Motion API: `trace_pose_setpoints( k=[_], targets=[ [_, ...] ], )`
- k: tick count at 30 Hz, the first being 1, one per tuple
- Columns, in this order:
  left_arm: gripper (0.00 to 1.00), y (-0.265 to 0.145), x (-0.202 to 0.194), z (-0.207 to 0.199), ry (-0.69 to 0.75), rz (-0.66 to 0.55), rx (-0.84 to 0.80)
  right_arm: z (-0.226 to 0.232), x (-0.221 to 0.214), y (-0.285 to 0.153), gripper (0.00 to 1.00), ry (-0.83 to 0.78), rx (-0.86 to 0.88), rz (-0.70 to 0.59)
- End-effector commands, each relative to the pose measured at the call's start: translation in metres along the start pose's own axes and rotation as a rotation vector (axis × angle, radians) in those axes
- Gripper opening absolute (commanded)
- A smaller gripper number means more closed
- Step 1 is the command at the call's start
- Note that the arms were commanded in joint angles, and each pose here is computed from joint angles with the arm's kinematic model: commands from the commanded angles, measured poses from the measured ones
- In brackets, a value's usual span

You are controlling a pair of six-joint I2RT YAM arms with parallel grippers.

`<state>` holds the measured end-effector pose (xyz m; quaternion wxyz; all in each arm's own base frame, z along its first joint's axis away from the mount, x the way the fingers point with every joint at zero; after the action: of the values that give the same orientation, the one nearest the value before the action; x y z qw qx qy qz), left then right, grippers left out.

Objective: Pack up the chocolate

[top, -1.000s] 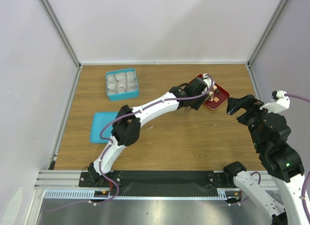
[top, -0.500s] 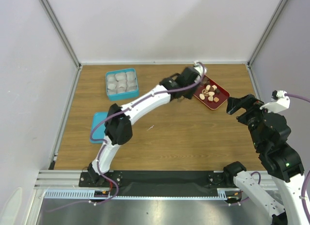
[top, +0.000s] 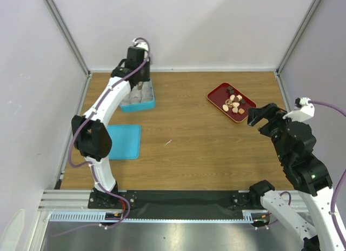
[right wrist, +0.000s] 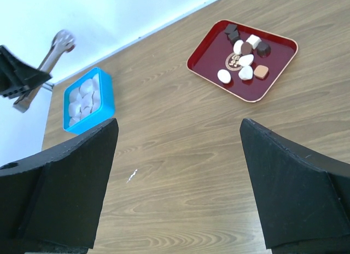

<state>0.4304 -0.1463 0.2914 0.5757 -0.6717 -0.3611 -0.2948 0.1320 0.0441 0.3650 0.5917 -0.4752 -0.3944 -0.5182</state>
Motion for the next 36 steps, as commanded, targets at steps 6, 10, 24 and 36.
trace_pose_setpoints(
  k=[6,10,24,36],
  targets=[
    [0.31,0.021,0.006,0.045,-0.113,-0.036,0.023,0.008,-0.001,0.019,0.99,-0.011,0.011,-0.004],
    [0.31,0.031,0.000,0.049,-0.108,-0.024,0.036,0.007,-0.003,0.020,0.99,-0.015,0.001,-0.001],
    [0.31,0.049,-0.037,0.054,-0.126,0.035,0.033,0.008,-0.006,0.024,0.99,-0.019,-0.002,0.007],
    [0.37,0.059,-0.049,0.058,-0.110,0.057,0.048,0.007,-0.006,0.024,0.99,-0.024,-0.011,0.006]
  ],
)
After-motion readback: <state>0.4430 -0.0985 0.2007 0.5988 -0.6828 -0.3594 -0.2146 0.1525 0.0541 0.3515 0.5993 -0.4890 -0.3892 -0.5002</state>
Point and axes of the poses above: each gripper's point midway between its finger pads, its own y axis out along the fingers, its own z axis along the line the jaws close on, x = y × z, the point moved 9 cm from there along -y, back along the fingers, and after that the axes turned 15 degrees about -y, right-handed, at the moved point
